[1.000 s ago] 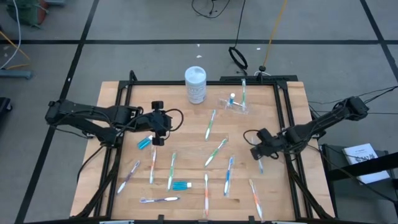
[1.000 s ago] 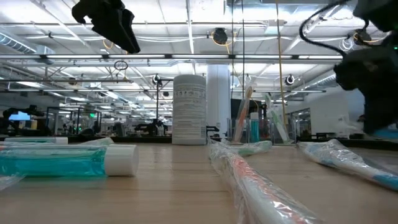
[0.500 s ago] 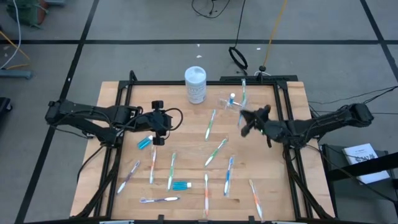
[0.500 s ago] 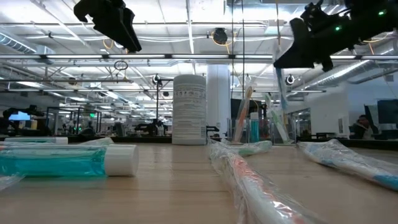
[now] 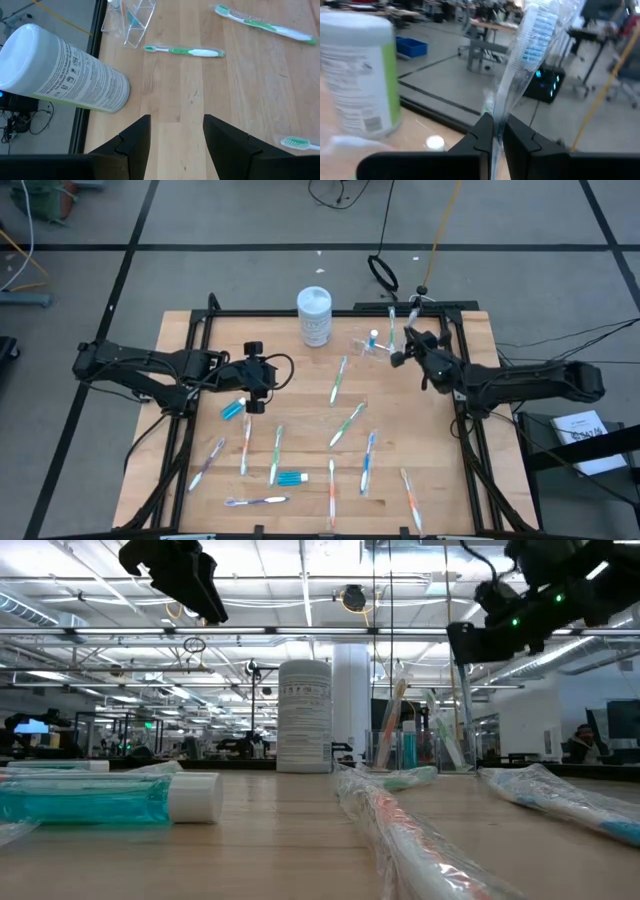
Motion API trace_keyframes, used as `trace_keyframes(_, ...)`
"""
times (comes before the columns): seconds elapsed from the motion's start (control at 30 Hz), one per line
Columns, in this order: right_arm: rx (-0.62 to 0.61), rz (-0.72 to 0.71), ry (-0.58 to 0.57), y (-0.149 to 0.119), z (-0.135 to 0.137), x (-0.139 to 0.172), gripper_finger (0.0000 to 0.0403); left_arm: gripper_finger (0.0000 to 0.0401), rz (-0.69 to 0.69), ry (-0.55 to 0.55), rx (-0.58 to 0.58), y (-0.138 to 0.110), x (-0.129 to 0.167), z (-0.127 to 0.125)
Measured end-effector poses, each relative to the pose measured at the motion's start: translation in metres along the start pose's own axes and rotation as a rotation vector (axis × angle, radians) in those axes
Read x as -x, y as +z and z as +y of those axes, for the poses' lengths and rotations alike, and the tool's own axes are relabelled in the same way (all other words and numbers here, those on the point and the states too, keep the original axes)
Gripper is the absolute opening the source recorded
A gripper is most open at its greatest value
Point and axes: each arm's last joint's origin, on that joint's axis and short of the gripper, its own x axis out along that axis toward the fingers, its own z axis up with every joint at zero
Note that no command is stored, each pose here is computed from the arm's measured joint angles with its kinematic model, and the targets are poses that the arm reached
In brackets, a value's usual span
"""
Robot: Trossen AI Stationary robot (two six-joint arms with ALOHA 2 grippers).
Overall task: Pick & Place toothbrushing station
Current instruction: Put the white and blue toothbrush into the transparent mesh organizer
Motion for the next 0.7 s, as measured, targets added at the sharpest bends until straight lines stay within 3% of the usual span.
trace_keyframes(0.4,-0.064,0.080,0.028,-0.062,-0.014,-0.001,0.0020,0.0186,-0.034,0.005,0.018,0.003,0.000,0.001)
trace_keyframes(0.53,-0.037,0.088,0.097,-0.070,-0.016,0.001,0.0028,0.0186,-0.034,0.005,0.020,0.003,0.000,0.001)
trace_keyframes(0.7,-0.030,0.078,0.102,-0.070,-0.016,0.001,0.0066,0.0186,-0.046,0.007,0.026,0.005,0.000,0.001)
